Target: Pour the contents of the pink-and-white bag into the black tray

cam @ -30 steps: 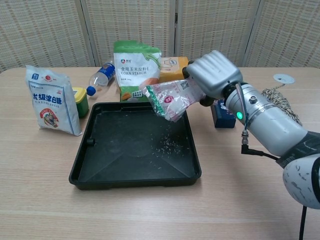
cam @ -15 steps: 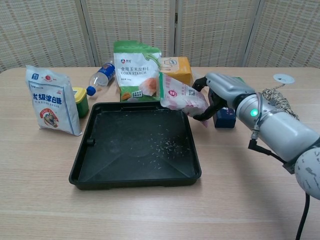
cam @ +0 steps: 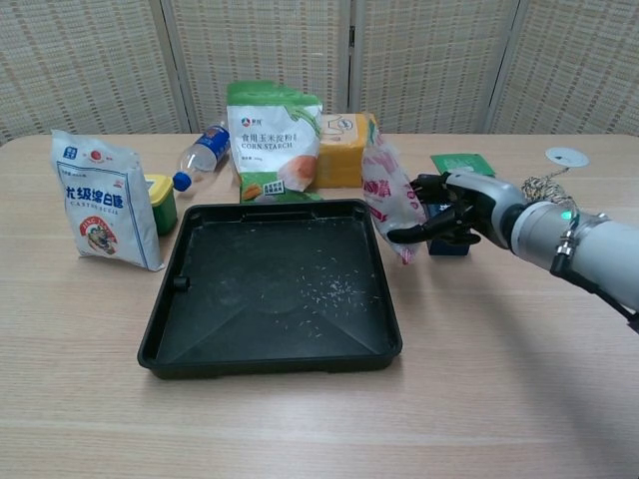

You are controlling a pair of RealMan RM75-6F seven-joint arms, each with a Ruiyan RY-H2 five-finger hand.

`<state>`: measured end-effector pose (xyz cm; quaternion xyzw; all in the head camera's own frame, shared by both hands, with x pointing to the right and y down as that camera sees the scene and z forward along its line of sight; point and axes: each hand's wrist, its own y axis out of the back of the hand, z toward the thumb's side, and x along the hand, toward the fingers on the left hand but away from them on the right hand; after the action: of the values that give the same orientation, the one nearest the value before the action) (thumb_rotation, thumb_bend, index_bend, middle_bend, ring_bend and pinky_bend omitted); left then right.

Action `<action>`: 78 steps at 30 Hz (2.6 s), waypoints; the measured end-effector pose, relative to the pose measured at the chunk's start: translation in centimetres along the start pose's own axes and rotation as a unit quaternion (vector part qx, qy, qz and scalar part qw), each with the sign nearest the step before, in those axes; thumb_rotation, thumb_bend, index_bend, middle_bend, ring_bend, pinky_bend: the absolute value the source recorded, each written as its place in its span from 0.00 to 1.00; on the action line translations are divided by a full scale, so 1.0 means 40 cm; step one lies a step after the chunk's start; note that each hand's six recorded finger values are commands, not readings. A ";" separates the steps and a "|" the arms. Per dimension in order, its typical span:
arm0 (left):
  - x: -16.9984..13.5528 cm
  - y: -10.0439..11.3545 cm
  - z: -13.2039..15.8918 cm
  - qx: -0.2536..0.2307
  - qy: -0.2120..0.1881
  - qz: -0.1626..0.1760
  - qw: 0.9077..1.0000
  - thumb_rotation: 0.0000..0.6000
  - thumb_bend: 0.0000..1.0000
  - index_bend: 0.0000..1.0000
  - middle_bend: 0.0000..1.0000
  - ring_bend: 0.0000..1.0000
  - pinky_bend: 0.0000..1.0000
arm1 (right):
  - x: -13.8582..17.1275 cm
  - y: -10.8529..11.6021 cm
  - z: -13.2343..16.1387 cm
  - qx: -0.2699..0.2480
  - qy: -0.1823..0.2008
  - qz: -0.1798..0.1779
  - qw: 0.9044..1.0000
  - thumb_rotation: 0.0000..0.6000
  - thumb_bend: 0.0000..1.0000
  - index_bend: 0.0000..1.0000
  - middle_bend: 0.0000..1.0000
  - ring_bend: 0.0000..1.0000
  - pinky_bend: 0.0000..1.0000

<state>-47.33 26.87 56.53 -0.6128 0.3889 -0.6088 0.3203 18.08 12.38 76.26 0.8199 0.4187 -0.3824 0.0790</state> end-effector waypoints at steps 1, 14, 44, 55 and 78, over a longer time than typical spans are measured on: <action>0.000 0.001 0.002 0.000 -0.001 0.000 1.000 1.00 0.32 0.00 0.03 0.05 0.00 | 0.003 0.002 -0.003 -0.013 0.000 0.007 1.000 1.00 0.49 0.75 0.62 0.84 1.00; -0.002 -0.005 0.008 -0.002 -0.001 -0.005 1.000 1.00 0.32 0.00 0.03 0.05 0.00 | 0.016 0.025 -0.071 0.063 0.027 0.024 0.997 1.00 0.49 0.73 0.57 0.83 1.00; 0.002 -0.001 0.016 0.000 -0.003 -0.004 1.000 1.00 0.32 0.00 0.03 0.05 0.00 | -0.025 -0.025 -0.130 0.084 0.043 0.053 0.994 1.00 0.49 0.22 0.23 0.73 0.92; 0.003 -0.001 0.024 0.001 -0.007 -0.004 1.000 1.00 0.32 0.00 0.03 0.05 0.00 | -0.012 -0.023 -0.129 0.092 0.057 0.062 0.992 1.00 0.49 0.06 0.13 0.70 0.88; 0.031 -0.006 0.057 -0.004 -0.027 -0.003 1.000 1.00 0.32 0.00 0.03 0.05 0.00 | 0.140 0.099 -0.080 0.169 0.098 0.000 0.981 1.00 0.49 0.01 0.11 0.68 0.87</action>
<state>-45.08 25.74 57.24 -0.6314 0.3804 -0.5917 0.3264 24.84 14.79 73.86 0.8551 0.3537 -0.3651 -0.1020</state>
